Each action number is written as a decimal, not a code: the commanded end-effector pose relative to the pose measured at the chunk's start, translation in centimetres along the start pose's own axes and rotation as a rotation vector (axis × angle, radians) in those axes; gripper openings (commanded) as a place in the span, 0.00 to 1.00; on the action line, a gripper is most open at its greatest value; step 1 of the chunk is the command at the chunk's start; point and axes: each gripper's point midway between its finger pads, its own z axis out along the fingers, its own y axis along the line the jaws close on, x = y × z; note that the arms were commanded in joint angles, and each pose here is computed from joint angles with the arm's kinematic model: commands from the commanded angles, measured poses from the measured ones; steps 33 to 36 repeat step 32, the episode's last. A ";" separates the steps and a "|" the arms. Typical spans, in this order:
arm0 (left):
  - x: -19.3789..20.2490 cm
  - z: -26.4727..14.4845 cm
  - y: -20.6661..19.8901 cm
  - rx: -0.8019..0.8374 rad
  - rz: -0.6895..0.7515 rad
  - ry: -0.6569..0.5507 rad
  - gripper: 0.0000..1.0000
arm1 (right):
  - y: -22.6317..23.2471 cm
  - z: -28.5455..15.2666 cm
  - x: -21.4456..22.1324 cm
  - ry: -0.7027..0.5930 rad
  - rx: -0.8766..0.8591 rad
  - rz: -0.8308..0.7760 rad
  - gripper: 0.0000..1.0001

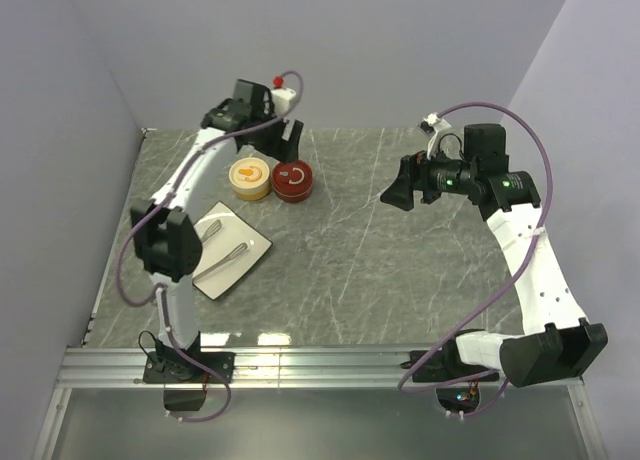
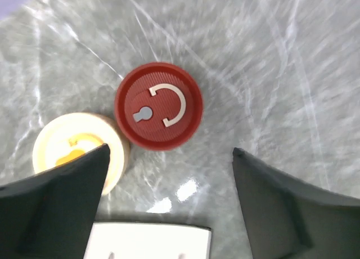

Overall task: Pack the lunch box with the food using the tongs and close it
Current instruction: Put the lid back on the lunch box

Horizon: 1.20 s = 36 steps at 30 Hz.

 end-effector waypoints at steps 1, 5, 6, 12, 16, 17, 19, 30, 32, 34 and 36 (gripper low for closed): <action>-3.7 -6.3 -0.6 0.063 -0.043 -0.170 0.99 | -0.1 -1.4 -0.5 -0.028 0.059 -0.066 0.95; -4.1 -11.3 -0.5 0.020 -0.068 -0.261 0.99 | -0.8 -2.0 0.1 -0.030 0.115 -0.072 0.97; -3.2 -11.5 -0.4 0.017 -0.072 -0.244 0.99 | -1.0 -2.2 0.4 -0.032 0.128 -0.072 0.97; 0.7 -14.0 -1.5 -0.021 -0.088 -0.231 0.99 | -3.5 -2.7 3.0 0.009 0.239 -0.032 0.99; 4.5 -14.8 -2.9 0.005 -0.084 -0.206 1.00 | -5.3 -2.6 5.5 0.043 0.307 0.004 0.99; 6.7 -13.9 -3.0 0.007 -0.091 -0.163 1.00 | -5.7 -2.7 6.0 0.051 0.331 0.007 0.99; 8.2 -14.0 -3.1 -0.009 -0.088 -0.156 0.99 | -6.4 -2.4 7.5 0.067 0.353 0.019 0.99; 14.2 -12.7 -4.0 0.005 -0.109 -0.092 0.99 | -6.7 -2.0 10.7 0.088 0.361 0.020 0.99; 13.6 -13.2 -4.3 0.013 -0.098 -0.121 1.00 | -6.5 -2.1 10.5 0.084 0.357 0.018 0.99; 13.6 -13.2 -4.3 0.013 -0.098 -0.121 1.00 | -6.5 -2.1 10.5 0.084 0.357 0.018 0.99; 13.6 -13.2 -4.3 0.013 -0.098 -0.121 1.00 | -6.5 -2.1 10.5 0.084 0.357 0.018 0.99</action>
